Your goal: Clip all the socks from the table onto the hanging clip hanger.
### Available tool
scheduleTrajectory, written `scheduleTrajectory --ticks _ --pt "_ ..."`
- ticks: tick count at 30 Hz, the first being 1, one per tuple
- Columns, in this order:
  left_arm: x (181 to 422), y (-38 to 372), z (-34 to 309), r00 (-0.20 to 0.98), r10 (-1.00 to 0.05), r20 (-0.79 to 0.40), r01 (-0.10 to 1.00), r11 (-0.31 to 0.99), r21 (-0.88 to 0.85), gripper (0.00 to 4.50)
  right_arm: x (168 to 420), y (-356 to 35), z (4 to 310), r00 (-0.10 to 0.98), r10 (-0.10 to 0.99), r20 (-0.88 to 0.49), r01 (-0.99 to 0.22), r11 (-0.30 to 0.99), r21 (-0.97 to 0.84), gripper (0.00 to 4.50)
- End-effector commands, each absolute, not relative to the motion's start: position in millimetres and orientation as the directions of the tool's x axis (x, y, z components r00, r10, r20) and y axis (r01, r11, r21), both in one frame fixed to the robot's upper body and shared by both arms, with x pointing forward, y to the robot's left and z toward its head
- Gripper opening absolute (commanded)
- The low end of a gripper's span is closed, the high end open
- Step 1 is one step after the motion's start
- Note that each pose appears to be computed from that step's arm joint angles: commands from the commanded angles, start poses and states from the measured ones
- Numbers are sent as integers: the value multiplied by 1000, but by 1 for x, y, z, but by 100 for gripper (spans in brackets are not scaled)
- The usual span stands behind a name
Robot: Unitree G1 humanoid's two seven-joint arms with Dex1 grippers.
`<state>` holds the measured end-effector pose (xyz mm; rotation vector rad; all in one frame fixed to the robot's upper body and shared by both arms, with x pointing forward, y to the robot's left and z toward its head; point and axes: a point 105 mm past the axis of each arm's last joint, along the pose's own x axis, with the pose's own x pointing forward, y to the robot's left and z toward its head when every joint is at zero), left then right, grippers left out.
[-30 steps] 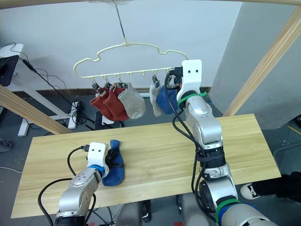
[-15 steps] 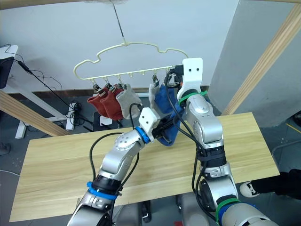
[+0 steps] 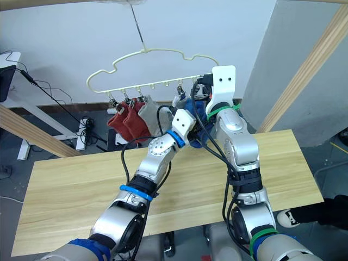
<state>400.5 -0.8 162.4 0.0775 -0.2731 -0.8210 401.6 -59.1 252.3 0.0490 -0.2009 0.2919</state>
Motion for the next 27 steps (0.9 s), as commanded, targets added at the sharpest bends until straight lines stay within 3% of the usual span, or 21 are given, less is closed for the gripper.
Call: scheduleTrajectory --ticks 1,24,25,27 --pt "402 -2 177 633 -728 262 705 683 194 3 396 -63 269 928 268 258 -283 959 20 0" --pt "408 3 199 637 -696 331 685 708 173 3 397 -62 264 931 277 240 -294 955 37 0" --pt "408 3 199 638 -695 331 684 709 171 0 397 -63 265 931 274 243 -294 955 48 68" --pt "409 3 199 641 -692 331 683 712 166 0 395 -65 267 930 269 250 -295 953 71 125"
